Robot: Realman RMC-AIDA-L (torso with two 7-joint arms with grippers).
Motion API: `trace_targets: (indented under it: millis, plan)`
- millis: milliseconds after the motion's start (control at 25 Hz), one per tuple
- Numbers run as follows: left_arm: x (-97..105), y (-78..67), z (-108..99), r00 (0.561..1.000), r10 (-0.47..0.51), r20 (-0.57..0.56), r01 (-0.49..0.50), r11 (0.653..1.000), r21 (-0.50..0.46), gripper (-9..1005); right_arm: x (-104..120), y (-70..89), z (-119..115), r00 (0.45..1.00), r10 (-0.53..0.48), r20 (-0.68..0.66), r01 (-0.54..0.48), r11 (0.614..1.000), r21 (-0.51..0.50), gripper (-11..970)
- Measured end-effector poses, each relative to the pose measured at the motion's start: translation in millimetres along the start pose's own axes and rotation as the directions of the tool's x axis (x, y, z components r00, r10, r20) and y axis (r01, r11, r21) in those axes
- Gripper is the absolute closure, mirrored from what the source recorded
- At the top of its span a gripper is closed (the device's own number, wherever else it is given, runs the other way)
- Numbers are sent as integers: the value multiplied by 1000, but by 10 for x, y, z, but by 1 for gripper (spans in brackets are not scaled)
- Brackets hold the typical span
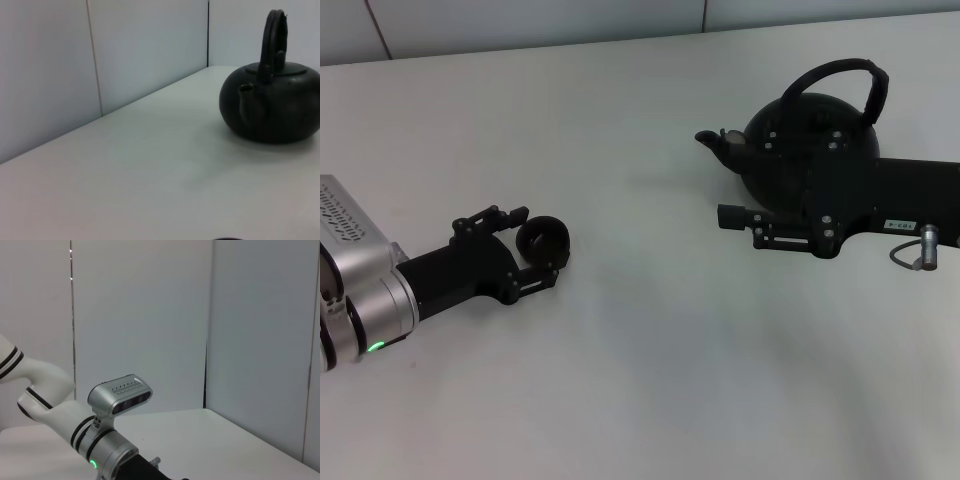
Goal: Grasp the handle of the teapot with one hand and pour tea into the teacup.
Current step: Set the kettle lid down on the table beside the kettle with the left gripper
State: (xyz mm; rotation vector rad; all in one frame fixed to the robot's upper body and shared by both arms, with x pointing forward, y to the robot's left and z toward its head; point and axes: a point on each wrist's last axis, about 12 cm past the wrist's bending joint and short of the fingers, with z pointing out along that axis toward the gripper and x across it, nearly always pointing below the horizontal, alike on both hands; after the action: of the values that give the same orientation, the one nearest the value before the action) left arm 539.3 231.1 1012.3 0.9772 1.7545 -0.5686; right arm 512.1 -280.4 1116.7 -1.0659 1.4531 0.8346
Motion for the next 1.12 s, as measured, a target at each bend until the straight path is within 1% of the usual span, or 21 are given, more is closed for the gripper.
trace_targets:
  millis: [240,280,600,760,880,1000,1120]
  plan:
    - [-14,15,7,1000,2,3,-2,1000,-5,236,4,-6,8,1000,0,-4,0,1000,4,326]
    - [-14,15,7,1000,2,3,-2,1000,-5,199,5,-6,9,1000,0,-5,0,1000,4,326]
    - [-16,15,8,1000,3,3,-3,1000,-4,199,5,-10,7,1000,0,-5,0,1000,7,326]
    - [-59,28,-10,999,22,26,-22,1000,-3,199,13,-23,13,1000,0,-12,0,1000,18,326]
    - [-133,63,-84,996,33,80,-33,999,-2,200,19,-26,16,1000,1,-15,-1,1000,21,325]
    - [-160,82,-125,994,35,103,-34,999,-7,200,22,-26,16,1000,2,-16,-2,1000,22,324]
    - [-260,129,-253,982,45,184,-43,999,-15,200,24,-27,11,1000,3,-16,-3,1000,25,324]
